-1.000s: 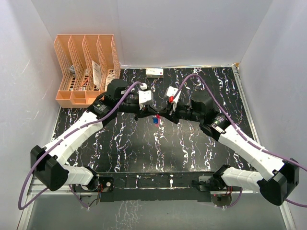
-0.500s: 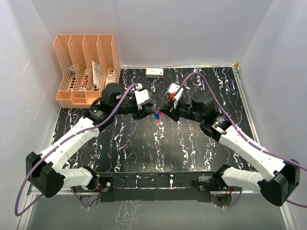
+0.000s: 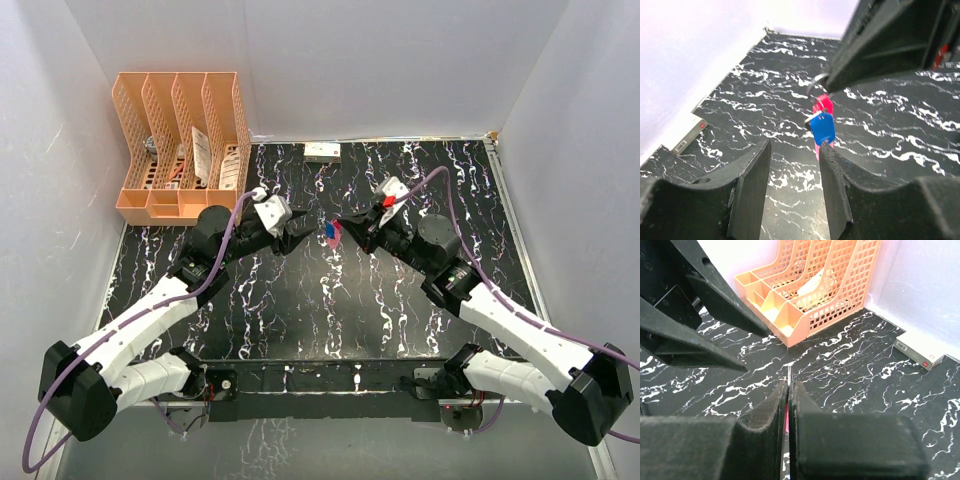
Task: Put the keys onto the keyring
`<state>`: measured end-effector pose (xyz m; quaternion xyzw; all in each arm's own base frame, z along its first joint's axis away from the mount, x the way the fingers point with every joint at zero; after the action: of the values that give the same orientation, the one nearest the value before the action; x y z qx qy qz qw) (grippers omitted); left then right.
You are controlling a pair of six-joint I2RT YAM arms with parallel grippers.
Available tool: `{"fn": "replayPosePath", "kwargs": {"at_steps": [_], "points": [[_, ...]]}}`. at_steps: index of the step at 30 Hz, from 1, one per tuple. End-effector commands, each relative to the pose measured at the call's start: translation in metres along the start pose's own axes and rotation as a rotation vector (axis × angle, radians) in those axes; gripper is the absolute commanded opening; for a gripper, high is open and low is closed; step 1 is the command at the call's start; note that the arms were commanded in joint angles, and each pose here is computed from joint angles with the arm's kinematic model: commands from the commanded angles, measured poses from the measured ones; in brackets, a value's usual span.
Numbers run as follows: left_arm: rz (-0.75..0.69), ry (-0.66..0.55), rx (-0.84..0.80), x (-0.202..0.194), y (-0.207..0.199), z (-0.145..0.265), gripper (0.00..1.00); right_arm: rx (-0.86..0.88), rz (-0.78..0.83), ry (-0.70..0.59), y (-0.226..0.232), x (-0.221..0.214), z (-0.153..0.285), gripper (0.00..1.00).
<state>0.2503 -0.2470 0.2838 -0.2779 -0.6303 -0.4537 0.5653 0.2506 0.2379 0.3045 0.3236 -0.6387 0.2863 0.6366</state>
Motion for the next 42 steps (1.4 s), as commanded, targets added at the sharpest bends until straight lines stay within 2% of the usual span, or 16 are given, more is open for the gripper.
{"fn": "replayPosePath", "kwargs": {"at_steps": [1,12,28,42], "points": [[0.01,-0.176,0.084,0.036,0.013,-0.003,0.43,-0.016,-0.051,-0.286,0.001,0.046,0.006,0.0],[0.034,-0.249,0.012,0.047,0.004,-0.009,0.42,0.009,-0.047,-0.56,0.006,0.061,0.029,0.0],[0.019,-0.275,-0.066,0.055,-0.015,-0.021,0.41,0.032,-0.069,-0.581,0.006,0.065,0.015,0.0],[-0.006,-0.288,-0.037,0.062,-0.019,-0.031,0.4,0.037,-0.066,-0.585,0.007,0.066,0.015,0.0]]}}
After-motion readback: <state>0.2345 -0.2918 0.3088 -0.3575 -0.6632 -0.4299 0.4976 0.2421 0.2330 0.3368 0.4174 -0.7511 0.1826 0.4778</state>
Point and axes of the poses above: each gripper's point midway between its finger pads, its own z axis back along the fingers, its own y axis along the line the jaws close on, x = y × z, the point moved 3 cm from there along z, back along the fingers, and after that the axes turned 3 degrees about -z, right-handed, at the moved point
